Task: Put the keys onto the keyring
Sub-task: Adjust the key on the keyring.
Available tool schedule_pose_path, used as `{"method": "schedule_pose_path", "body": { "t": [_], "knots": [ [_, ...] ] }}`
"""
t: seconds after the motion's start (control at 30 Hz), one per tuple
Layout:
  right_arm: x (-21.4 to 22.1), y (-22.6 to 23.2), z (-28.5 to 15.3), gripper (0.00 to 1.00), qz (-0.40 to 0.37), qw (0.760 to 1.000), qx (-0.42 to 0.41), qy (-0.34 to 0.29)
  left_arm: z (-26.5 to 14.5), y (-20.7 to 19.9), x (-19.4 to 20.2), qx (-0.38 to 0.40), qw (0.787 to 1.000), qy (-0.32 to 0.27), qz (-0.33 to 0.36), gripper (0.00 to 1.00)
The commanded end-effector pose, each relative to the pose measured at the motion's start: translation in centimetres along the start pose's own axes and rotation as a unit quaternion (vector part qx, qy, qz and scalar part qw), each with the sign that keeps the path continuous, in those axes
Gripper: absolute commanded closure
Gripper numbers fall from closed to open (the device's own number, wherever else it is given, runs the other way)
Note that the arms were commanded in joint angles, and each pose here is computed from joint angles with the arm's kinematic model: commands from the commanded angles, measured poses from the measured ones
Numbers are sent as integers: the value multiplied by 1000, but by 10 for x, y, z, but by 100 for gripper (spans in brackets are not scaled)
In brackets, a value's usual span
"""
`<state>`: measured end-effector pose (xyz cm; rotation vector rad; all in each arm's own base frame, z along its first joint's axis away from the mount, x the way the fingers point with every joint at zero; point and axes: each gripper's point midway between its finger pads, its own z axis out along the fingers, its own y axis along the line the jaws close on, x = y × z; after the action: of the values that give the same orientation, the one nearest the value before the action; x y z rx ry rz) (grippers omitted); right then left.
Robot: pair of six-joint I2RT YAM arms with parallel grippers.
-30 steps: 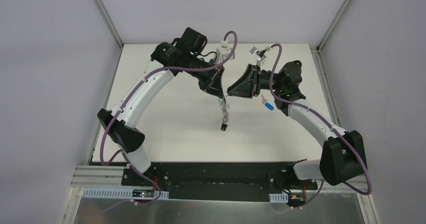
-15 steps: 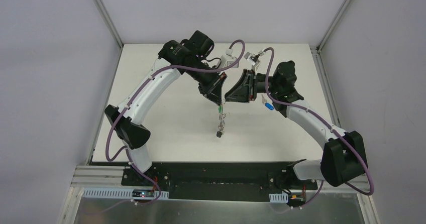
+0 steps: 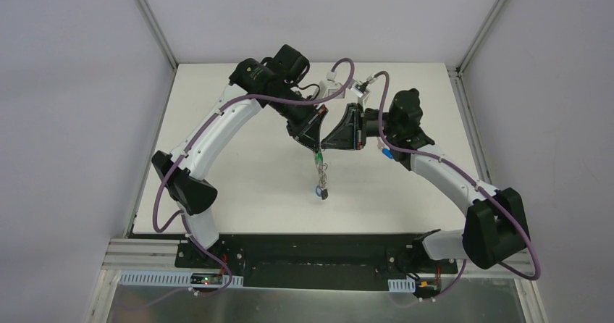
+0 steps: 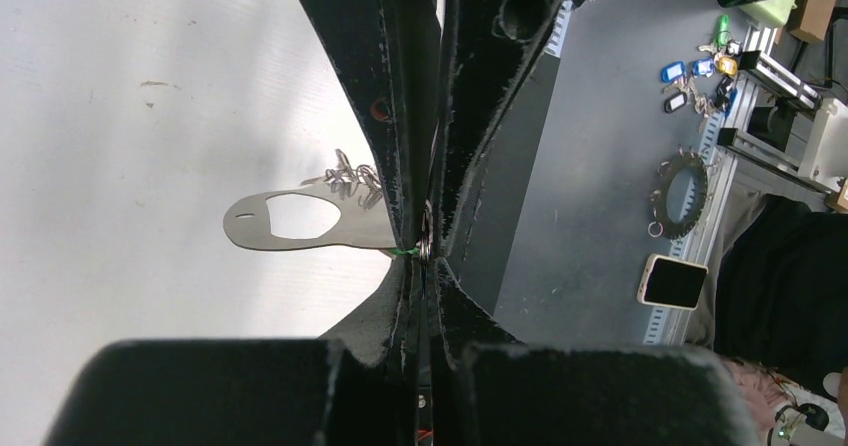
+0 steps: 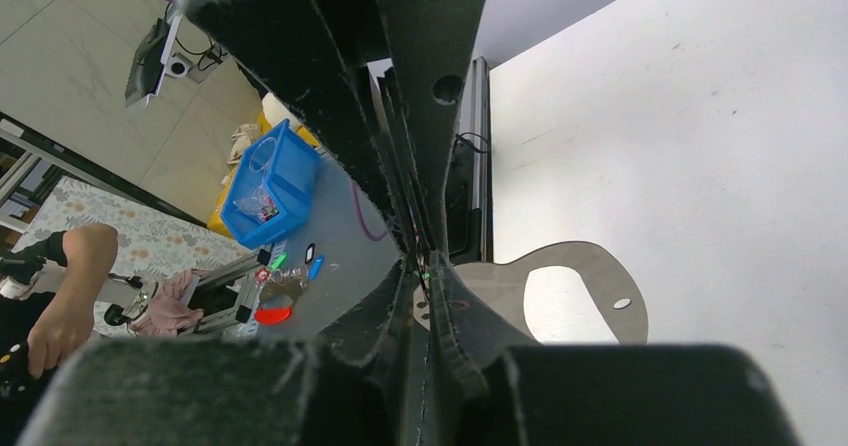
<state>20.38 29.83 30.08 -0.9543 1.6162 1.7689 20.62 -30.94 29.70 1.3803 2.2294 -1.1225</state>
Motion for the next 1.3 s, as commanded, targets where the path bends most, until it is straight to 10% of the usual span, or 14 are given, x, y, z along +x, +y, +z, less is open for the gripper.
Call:
{"method": "schedule_pose_path", "body": {
  "t": [0.0,1.27],
  "knots": [
    [-9,7,3,90,-33,999,-12,-1,-1,-10,-5,19,1000,-8,15,100],
    [-40,3,-12,100,-12,997,14,-69,-21,2,-28,-1,993,-116,32,78]
  ]
}}
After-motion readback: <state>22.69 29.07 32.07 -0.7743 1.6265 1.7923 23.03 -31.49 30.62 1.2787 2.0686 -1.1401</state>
